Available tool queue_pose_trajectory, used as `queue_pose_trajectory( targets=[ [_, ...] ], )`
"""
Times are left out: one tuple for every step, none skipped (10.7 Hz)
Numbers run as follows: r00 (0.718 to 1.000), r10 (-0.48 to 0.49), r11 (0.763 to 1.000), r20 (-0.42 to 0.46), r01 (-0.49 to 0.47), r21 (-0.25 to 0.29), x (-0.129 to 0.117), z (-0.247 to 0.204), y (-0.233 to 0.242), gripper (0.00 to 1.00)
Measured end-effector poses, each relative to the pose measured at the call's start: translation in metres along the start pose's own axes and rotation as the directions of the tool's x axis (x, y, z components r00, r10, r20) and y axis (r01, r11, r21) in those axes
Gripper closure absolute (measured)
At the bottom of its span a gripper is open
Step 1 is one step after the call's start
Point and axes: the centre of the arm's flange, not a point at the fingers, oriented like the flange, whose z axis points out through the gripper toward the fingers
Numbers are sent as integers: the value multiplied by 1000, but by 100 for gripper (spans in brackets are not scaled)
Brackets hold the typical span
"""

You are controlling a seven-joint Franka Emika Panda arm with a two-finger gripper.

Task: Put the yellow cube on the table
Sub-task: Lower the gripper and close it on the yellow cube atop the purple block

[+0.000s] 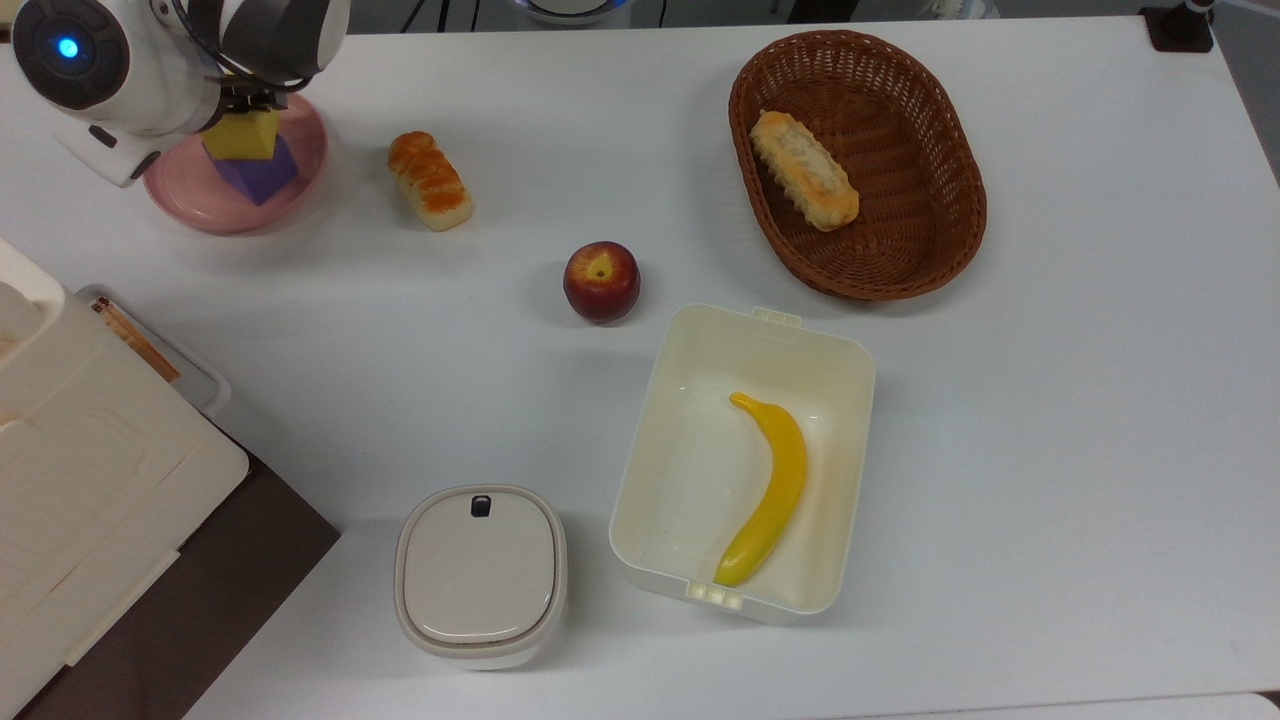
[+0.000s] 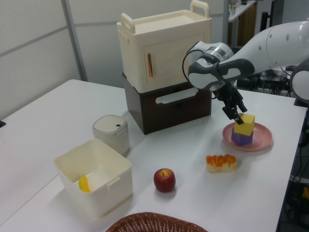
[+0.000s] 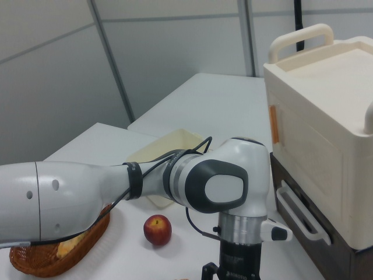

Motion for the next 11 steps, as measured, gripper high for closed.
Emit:
queue_pose_trajectory(
  targets=[
    [1000, 0, 1000, 2, 0, -1, 0, 0, 0, 8],
    [1000, -2, 1000, 2, 2, -1, 1, 1, 0, 5],
    [1000, -3, 1000, 4, 3, -1, 1, 2, 0, 1],
    [1000, -5, 1000, 6, 5, 0, 2, 3, 0, 1],
    [1000, -7, 1000, 9, 7, 1, 4, 4, -1, 0],
    [1000, -10, 1000, 11, 10, 2, 6, 5, -2, 2],
    [1000, -13, 1000, 11, 13, 1, 7, 5, -3, 4],
    [1000, -17, 1000, 11, 17, 0, 8, 4, -5, 15],
    [1000, -20, 1000, 8, 20, -4, 9, 2, -7, 30],
    [1000, -23, 1000, 0, 23, -11, 10, -4, -9, 44],
    [1000, -26, 999, -16, 26, -24, 10, -14, -13, 45]
  ],
)
